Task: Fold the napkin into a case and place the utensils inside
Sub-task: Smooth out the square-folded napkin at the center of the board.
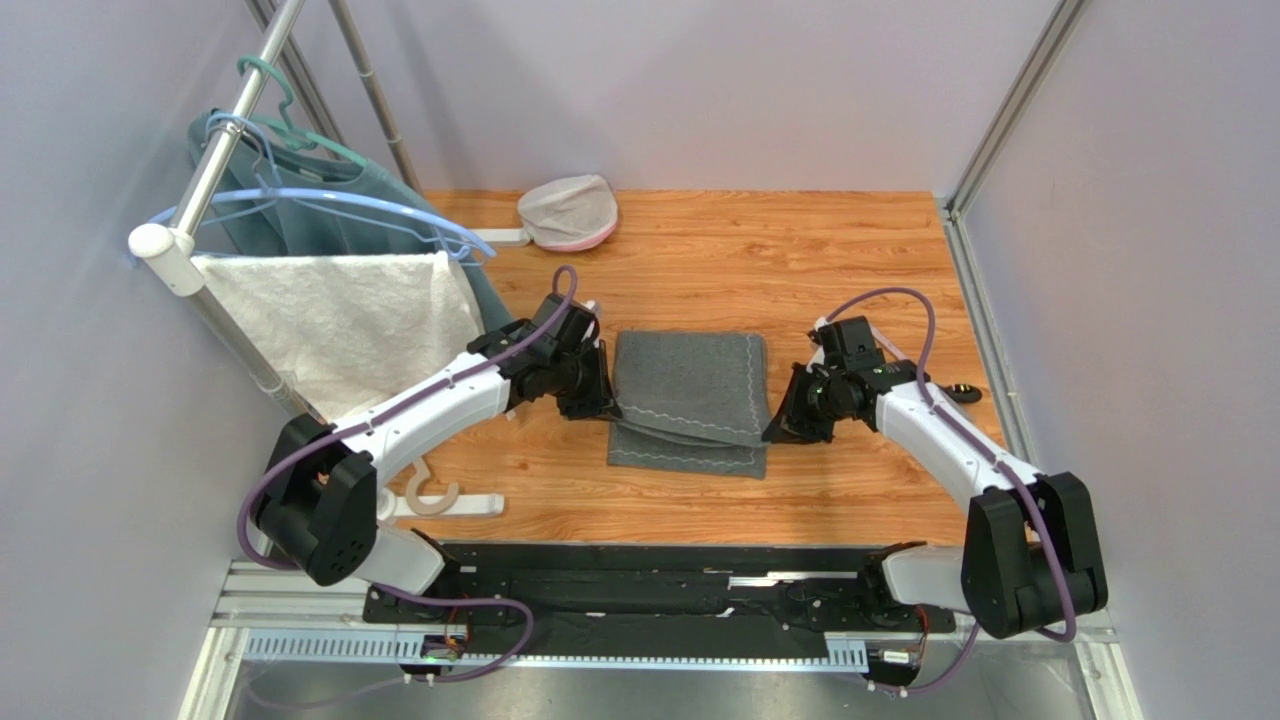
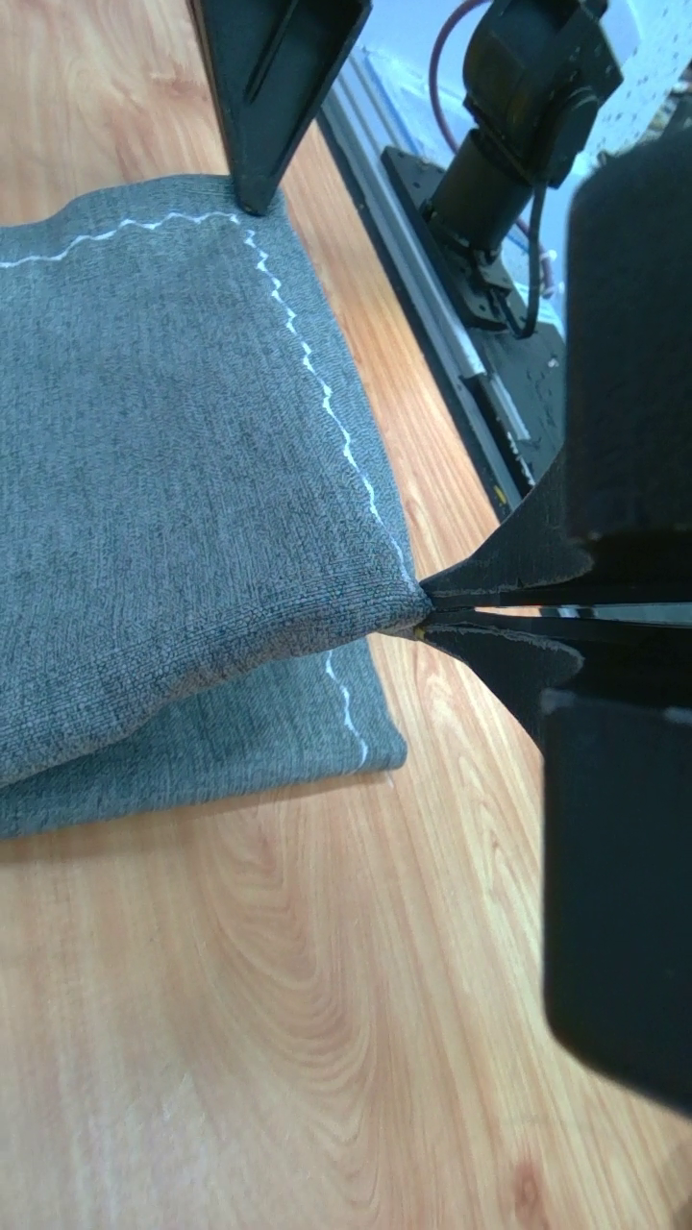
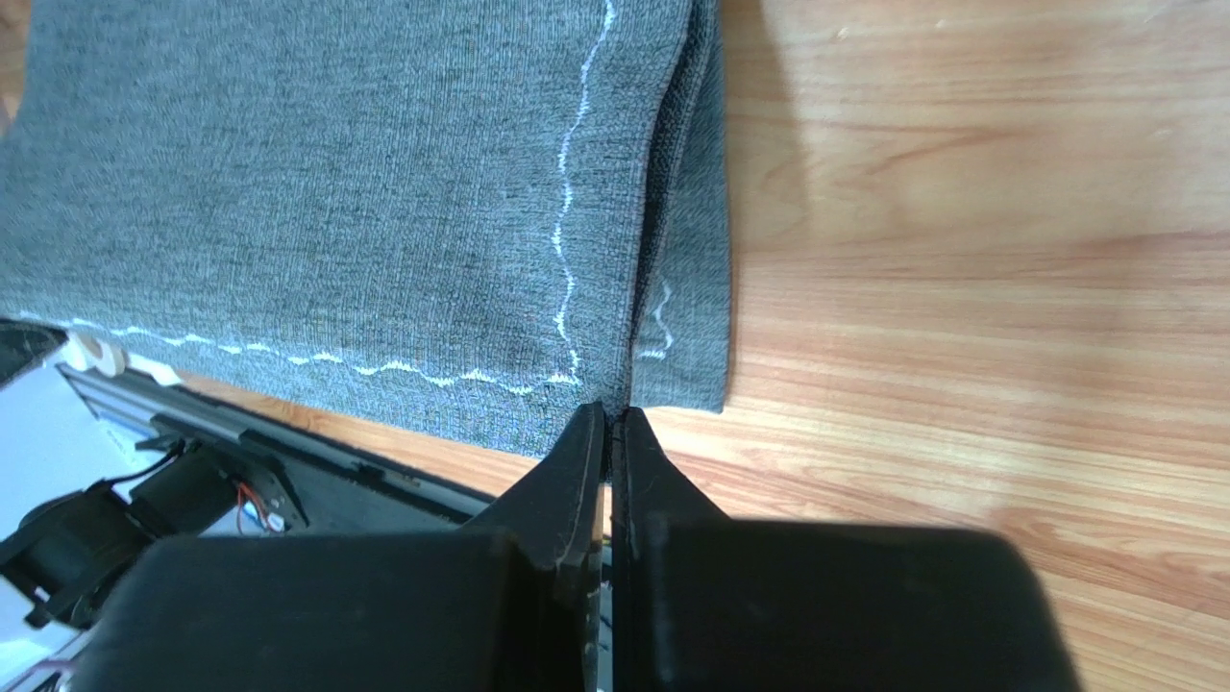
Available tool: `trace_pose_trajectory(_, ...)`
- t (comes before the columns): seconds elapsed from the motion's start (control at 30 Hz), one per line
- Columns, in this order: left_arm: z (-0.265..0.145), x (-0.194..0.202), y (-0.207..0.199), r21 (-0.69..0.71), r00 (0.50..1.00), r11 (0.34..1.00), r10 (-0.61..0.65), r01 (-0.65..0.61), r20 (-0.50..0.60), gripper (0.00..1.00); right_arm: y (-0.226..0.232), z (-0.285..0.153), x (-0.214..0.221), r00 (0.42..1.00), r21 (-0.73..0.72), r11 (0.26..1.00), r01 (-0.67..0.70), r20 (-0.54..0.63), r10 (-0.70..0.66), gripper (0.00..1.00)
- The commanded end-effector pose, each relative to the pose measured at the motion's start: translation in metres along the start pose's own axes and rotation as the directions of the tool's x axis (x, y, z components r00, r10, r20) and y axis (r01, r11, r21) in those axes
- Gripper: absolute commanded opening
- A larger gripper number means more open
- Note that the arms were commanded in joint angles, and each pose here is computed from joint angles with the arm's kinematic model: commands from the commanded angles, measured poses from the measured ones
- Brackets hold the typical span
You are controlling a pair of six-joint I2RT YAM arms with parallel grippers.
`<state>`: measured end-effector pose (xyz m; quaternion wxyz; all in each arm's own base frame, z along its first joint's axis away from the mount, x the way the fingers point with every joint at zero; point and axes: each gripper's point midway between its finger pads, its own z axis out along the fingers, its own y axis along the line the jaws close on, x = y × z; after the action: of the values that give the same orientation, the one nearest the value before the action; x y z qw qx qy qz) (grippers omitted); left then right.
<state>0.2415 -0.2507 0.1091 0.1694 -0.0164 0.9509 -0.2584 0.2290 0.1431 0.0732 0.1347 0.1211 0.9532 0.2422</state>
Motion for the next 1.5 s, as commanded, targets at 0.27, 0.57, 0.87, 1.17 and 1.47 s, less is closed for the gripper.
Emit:
trace_pose_trajectory(0.27,0.021,0.022,0.037,-0.084,0.996,0.996,0.026,-0.033,-0.089,0.0,-0.008,0.017,0.027,0.996,-0.01,0.999,-0.05,-0.073,0.049,0.0)
trace_pose_trajectory(0.57,0.039,0.031,0.048,-0.103,0.992,0.994,0.016,-0.029,-0.123,0.0,-0.021,0.03,0.03,0.995,0.026,0.999,-0.047,-0.084,0.049,0.0)
trace_pose_trajectory(0.87,0.039,0.031,0.064,-0.182,0.991,0.982,0.029,-0.052,-0.128,0.11,-0.032,0.03,0.036,0.995,0.067,0.998,-0.002,-0.103,0.009,0.14)
trace_pose_trajectory(1.17,-0.022,0.006,0.025,-0.104,0.995,0.99,0.096,-0.1,-0.038,0.5,0.01,-0.004,0.008,0.997,-0.048,0.996,0.074,-0.008,-0.074,0.57)
trace_pose_trajectory(1.47,0.023,0.013,0.0,0.057,0.993,0.998,0.041,-0.035,-0.113,0.27,0.032,0.028,0.008,0.995,-0.129,0.989,0.073,-0.058,-0.08,0.38)
